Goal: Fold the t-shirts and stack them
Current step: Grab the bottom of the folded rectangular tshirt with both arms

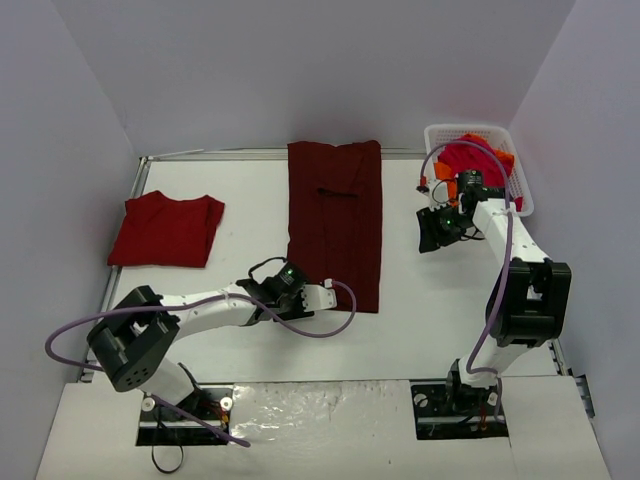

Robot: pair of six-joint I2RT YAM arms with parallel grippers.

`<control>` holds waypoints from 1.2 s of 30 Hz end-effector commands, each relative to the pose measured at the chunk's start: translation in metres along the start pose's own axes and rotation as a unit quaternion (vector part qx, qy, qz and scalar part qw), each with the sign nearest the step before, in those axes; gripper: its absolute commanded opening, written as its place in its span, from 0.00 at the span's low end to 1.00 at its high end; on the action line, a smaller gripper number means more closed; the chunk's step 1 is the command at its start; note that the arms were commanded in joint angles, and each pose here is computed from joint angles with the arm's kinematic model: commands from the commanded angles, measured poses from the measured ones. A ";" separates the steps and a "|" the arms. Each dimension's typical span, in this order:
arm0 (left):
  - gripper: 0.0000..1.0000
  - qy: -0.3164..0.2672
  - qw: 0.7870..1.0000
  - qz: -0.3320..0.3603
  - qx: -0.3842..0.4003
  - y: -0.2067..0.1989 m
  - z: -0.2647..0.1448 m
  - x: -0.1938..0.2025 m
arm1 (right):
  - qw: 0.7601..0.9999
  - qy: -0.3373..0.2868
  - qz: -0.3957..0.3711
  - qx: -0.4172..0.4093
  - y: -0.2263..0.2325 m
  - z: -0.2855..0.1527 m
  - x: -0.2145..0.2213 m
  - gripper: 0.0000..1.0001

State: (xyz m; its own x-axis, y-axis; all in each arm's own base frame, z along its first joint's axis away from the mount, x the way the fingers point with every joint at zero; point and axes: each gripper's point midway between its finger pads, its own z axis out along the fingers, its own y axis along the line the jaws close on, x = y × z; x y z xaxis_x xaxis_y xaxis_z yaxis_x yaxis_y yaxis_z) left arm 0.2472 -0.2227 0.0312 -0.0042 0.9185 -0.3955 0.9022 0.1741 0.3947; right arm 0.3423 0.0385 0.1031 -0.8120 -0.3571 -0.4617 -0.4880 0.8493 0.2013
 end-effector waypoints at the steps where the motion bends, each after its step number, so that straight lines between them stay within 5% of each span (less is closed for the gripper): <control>1: 0.46 -0.007 1.000 0.005 -0.015 0.007 0.001 -0.007 | 1.000 0.015 0.013 -0.017 0.004 0.005 0.009 0.35; 18: 0.26 0.014 1.000 0.001 -0.017 0.007 0.016 -0.003 | 0.999 0.020 0.016 -0.020 0.004 0.007 0.012 0.36; 24: 0.03 0.014 1.000 -0.010 -0.013 0.008 0.011 -0.007 | 0.999 0.020 0.016 -0.020 0.005 0.007 0.012 0.35; 36: 0.02 -0.068 0.994 -0.076 0.032 0.010 -0.022 -0.045 | 0.992 0.032 -0.082 -0.085 0.071 0.013 0.007 0.34</control>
State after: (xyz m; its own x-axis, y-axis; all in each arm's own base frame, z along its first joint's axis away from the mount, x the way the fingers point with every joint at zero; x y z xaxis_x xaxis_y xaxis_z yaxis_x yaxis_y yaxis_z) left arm 0.2488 -0.2400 0.0408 -0.0588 0.8873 -0.4574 0.9155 0.2306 0.3297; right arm 0.3319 0.0753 0.0936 -0.7791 -0.4479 -0.4387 -0.5792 0.7820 0.2303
